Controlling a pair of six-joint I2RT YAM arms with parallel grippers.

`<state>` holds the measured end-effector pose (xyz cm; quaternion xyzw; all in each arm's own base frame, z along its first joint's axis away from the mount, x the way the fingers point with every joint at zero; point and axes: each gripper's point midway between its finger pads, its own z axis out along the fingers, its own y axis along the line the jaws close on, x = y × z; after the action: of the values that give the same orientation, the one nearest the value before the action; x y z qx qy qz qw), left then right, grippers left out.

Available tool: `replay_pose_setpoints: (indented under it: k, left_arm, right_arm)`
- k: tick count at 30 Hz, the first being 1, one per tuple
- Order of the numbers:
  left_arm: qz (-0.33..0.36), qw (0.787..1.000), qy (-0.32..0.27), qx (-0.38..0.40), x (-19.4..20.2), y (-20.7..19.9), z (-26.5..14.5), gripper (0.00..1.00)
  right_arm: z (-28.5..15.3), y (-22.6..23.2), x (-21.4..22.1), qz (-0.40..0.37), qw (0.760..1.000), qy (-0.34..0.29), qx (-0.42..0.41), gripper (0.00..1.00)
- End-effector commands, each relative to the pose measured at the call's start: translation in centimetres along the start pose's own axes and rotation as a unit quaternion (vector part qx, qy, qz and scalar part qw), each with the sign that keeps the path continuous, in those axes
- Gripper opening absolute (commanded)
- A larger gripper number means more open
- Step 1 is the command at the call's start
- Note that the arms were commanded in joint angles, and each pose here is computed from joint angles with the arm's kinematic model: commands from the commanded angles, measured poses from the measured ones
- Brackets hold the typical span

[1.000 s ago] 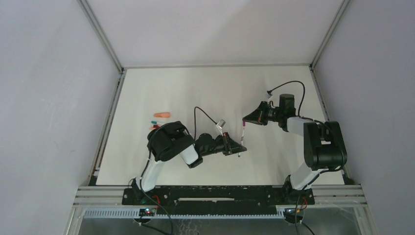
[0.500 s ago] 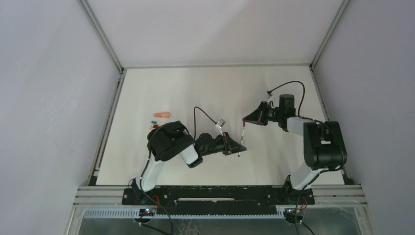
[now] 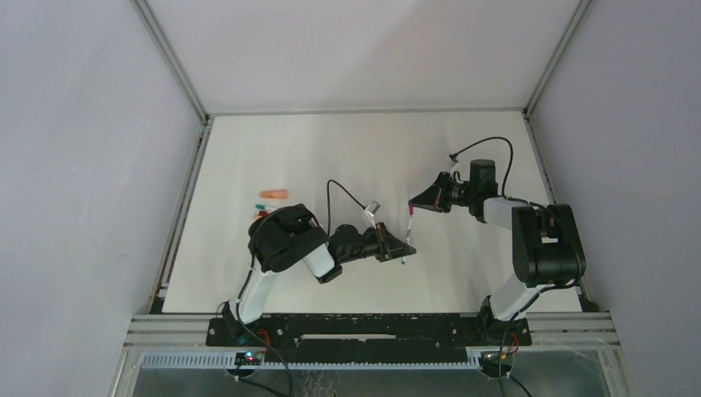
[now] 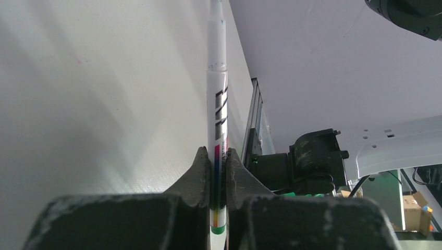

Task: Insert the pens into the pen caps
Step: Insert the pen cap onto the pen.

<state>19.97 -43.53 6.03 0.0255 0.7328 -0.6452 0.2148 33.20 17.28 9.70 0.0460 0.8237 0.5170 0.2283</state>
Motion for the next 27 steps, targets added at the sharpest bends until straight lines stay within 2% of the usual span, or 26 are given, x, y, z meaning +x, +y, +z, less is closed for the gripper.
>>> replay_pose_setpoints:
  k: [1, 17, 27]
  left_arm:
    - [0.022, 0.998, -0.030, 0.041, -2.1, -2.9, 0.4, 0.00]
    - [0.019, 0.998, -0.044, 0.039, -3.2, -2.6, 0.4, 0.00]
    - [0.015, 0.996, -0.079, 0.042, -5.8, -2.8, 0.8, 0.00]
  right_arm:
    - [0.3, -0.4, 0.4, -0.006, 1.000, 0.005, 0.004, 0.00]
    - [0.6, 0.4, 1.0, -0.016, 1.000, 0.015, -0.004, 0.00]
    - [0.5, 2.3, 1.1, -0.042, 0.999, 0.011, -0.026, 0.00]
